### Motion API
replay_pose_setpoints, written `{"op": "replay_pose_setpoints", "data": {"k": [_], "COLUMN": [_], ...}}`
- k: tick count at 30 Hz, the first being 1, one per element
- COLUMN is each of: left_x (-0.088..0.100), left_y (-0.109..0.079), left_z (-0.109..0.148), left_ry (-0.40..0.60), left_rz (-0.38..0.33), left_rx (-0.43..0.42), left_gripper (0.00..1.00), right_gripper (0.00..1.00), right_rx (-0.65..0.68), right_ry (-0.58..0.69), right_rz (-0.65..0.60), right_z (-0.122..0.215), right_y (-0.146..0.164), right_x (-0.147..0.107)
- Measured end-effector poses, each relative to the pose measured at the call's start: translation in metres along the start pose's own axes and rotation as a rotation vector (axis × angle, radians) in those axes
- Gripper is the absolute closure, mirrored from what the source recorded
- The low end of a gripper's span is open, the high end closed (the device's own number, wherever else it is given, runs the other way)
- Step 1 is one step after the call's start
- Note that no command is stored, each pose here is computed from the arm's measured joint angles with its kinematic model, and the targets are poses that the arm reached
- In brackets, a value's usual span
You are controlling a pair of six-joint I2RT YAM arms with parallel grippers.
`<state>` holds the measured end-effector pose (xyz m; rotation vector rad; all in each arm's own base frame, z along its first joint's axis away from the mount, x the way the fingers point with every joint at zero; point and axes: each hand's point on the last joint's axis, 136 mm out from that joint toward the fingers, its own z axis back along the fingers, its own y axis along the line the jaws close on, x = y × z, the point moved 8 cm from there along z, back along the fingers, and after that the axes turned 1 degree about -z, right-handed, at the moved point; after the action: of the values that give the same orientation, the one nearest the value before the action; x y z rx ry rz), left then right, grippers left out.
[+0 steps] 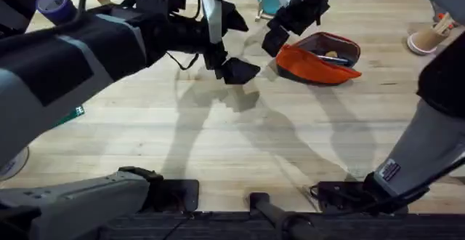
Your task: Unzip the bag, pick up the pens from the table one at a time and place them inside, then zip the bag closed.
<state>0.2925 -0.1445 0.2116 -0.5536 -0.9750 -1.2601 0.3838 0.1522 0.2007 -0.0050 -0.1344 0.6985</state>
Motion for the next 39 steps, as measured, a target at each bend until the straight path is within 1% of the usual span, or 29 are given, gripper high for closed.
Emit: {"op": "replay_pose_setpoints", "data": {"k": [7,10,17,26,30,31,37,39], "left_x": [0.000,0.000,0.000,0.000,0.000,0.000,0.000,0.000], "left_y": [0.000,0.000,0.000,0.000,0.000,0.000,0.000,0.000], "left_z": [0.000,0.000,0.000,0.000,0.000,0.000,0.000,0.000], "left_ry": [0.000,0.000,0.000,0.000,0.000,0.000,0.000,0.000], "left_rz": [0.000,0.000,0.000,0.000,0.000,0.000,0.000,0.000], "left_rx": [0.000,0.000,0.000,0.000,0.000,0.000,0.000,0.000], "left_gripper": [0.005,0.006,0.004,0.005,0.005,0.005,0.005,0.005], "right_gripper": [0.004,0.006,0.069,0.188,0.260,0.291,0.612,0.694], "right_rx": [0.015,0.016,0.021,0.023,0.019,0.019,0.019,0.020], "right_ry": [0.046,0.049,0.062,0.069,0.058,0.056,0.053,0.053], "right_rz": [0.000,0.000,0.001,0.001,-0.001,-0.001,-0.002,-0.004], "right_z": [-0.019,-0.020,-0.024,-0.027,-0.027,-0.027,-0.027,-0.027], "right_y": [0.000,0.000,0.001,0.001,0.001,0.001,0.001,0.001], "right_x": [0.001,0.001,-0.002,-0.003,-0.001,-0.001,-0.001,-0.001]}}
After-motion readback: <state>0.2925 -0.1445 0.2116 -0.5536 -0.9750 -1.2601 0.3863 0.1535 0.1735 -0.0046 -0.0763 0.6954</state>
